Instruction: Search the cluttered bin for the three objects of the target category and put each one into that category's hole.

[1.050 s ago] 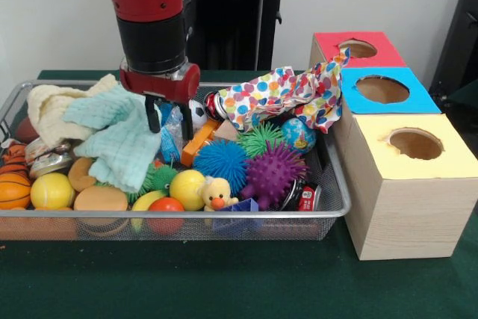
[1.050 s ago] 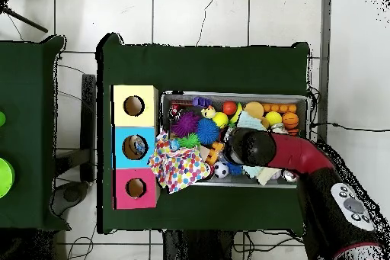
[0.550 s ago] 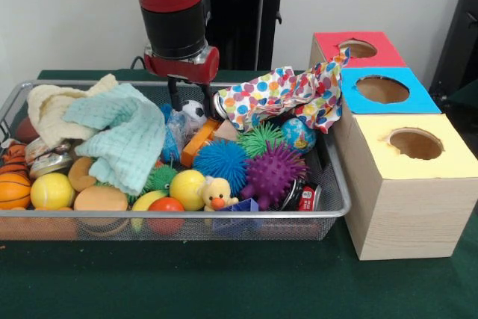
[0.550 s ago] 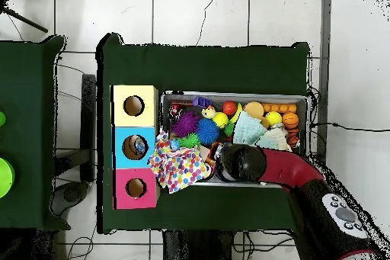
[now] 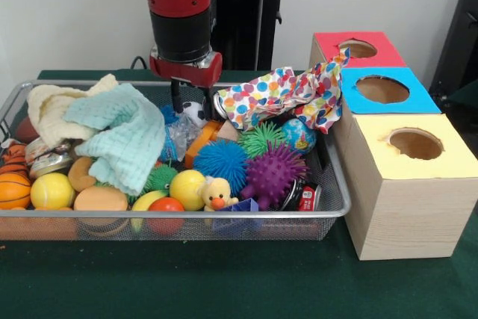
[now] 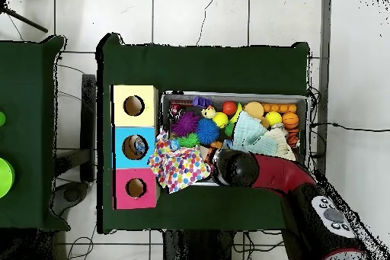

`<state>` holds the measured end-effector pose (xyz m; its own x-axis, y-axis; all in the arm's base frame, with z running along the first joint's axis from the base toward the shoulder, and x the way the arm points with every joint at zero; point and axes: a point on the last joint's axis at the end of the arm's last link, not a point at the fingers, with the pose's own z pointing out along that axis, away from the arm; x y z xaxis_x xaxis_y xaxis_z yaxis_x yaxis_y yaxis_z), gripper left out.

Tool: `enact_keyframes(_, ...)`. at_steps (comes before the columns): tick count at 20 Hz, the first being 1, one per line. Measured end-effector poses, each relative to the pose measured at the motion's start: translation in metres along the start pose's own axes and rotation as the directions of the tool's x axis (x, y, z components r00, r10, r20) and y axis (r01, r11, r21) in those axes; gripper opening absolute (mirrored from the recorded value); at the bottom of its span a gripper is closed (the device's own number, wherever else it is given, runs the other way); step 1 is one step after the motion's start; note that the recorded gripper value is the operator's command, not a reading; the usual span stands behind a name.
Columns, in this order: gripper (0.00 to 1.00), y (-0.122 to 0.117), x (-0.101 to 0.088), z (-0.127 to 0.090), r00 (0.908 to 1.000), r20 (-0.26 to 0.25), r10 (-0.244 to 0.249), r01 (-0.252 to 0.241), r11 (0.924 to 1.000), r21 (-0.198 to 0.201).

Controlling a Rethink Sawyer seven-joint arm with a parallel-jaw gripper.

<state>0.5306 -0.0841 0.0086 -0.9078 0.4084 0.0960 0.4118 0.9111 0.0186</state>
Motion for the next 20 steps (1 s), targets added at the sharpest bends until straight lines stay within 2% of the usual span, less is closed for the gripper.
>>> enact_keyframes(7,1.0,-0.016,0.008,0.005,0.9974,-0.03,0.066,-0.065,0.9972,0.039)
enact_keyframes(13,1.0,-0.037,0.012,-0.001,0.99,-0.068,0.123,-0.118,0.9897,0.081)
enact_keyframes(14,1.0,-0.044,0.012,-0.003,0.9868,-0.084,0.139,-0.131,0.9863,0.1)
enact_keyframes(20,1.0,-0.051,0.003,-0.008,0.982,-0.075,0.173,-0.163,0.9794,0.119)
